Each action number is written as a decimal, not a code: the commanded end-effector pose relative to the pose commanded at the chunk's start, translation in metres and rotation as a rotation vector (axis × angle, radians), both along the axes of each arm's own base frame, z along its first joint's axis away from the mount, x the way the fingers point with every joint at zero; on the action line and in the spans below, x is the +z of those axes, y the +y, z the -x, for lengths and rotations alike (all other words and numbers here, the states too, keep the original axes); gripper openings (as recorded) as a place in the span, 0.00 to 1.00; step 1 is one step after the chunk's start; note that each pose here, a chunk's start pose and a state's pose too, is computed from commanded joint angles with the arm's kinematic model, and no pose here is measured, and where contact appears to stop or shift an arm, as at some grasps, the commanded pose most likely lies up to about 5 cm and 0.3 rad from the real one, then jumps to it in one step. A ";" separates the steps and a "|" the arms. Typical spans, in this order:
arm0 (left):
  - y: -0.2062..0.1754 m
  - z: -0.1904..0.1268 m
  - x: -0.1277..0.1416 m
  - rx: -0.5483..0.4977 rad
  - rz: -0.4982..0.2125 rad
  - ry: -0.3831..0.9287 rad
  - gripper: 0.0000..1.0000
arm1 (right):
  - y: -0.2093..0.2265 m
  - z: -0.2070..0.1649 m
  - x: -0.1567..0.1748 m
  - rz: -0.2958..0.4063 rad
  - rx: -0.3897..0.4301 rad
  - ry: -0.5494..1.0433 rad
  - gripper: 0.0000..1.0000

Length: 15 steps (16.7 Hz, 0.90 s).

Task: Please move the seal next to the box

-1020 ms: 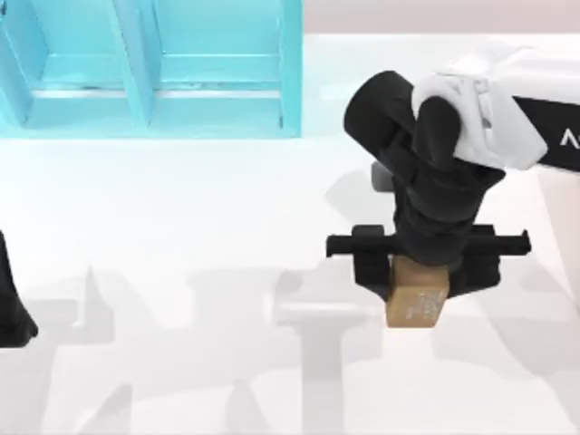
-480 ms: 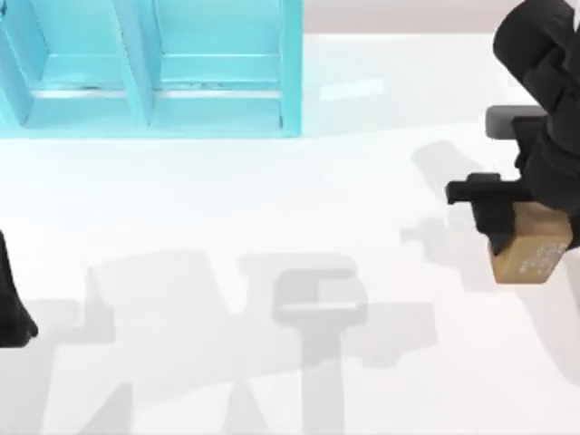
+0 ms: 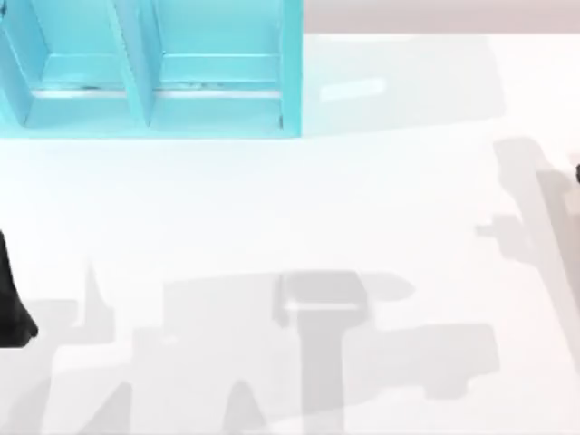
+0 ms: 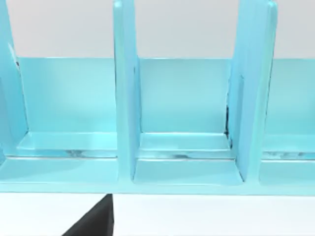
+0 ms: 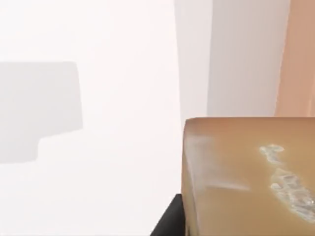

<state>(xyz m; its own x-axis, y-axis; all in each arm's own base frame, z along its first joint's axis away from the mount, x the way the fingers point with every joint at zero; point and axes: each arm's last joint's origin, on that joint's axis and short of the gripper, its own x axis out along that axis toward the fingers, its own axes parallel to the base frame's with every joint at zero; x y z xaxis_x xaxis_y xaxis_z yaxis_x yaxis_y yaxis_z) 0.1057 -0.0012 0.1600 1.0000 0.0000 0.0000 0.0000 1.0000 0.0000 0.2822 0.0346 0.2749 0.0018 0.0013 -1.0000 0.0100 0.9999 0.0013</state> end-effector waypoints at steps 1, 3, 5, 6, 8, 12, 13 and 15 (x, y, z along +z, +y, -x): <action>0.000 0.000 0.000 0.000 0.000 0.000 1.00 | 0.000 0.000 0.000 0.000 0.000 0.000 0.00; 0.000 0.000 0.000 0.000 0.000 0.000 1.00 | 0.001 -0.001 -0.002 0.001 0.001 0.002 0.00; 0.000 0.000 0.000 0.000 0.000 0.000 1.00 | 0.001 -0.002 -0.012 0.002 -0.002 0.005 0.00; 0.000 0.000 0.000 0.000 0.000 0.000 1.00 | 0.001 -0.002 -0.018 0.002 -0.001 0.002 0.00; 0.000 0.000 0.000 0.000 0.000 0.000 1.00 | 0.001 -0.002 -0.034 0.002 0.000 -0.004 0.00; 0.000 0.000 0.000 0.000 0.000 0.000 1.00 | 0.001 0.000 -0.063 0.000 0.000 0.000 0.00; 0.000 0.000 0.000 0.000 0.000 0.000 1.00 | 0.001 0.000 -0.065 0.000 0.000 0.000 0.00; 0.000 0.000 0.000 0.000 0.000 0.000 1.00 | 0.001 0.000 -0.065 0.000 0.000 0.000 0.00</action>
